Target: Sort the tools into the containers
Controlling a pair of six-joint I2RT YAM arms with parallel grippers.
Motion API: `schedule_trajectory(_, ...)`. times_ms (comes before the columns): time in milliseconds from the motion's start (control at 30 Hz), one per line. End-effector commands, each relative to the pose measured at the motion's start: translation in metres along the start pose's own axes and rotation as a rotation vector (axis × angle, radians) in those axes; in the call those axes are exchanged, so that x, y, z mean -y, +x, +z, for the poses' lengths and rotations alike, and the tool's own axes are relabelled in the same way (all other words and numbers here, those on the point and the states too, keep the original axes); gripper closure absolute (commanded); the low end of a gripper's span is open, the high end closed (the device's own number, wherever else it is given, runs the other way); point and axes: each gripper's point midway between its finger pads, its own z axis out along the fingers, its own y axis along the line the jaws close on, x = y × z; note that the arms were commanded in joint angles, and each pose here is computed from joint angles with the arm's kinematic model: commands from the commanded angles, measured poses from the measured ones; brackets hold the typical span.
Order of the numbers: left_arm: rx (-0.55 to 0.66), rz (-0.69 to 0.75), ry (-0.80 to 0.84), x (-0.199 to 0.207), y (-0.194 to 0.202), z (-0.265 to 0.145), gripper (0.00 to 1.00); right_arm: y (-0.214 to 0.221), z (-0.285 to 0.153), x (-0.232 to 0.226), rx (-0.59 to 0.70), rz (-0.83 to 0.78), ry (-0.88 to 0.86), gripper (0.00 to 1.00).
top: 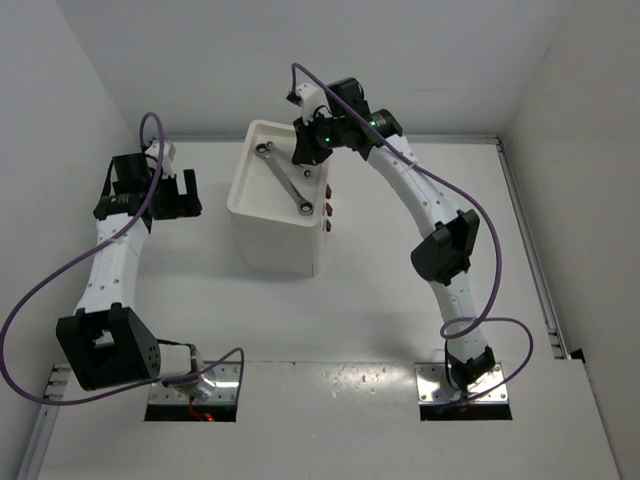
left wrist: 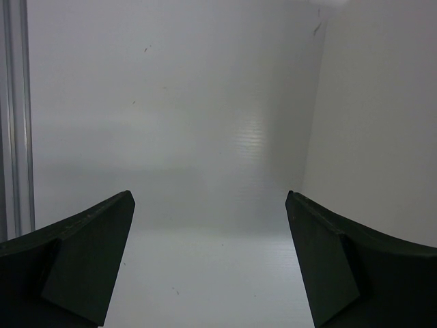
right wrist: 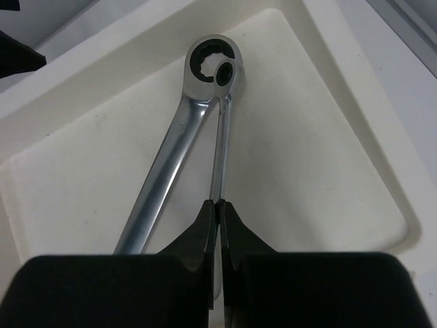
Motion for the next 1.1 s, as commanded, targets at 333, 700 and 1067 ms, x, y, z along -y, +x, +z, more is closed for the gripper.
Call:
schedule_trajectory(333, 0.048, 0.008, -0.006, -0.003, -0.010, -0.006, 0.00, 0.059, 0.001, 0.036, -0.128, 0.201, 0.078, 1.00)
schedule_trajectory(700, 0.107, 0.020, 0.026, 0.004, -0.034, -0.019, 0.00, -0.041, -0.083, -0.008, 0.122, 0.043, 0.041, 0.36)
schedule_trajectory(1067, 0.158, 0.100, 0.111, 0.028, -0.049, -0.037, 0.00, 0.047, -0.206, 0.042, 0.080, 0.094, 0.393, 0.15)
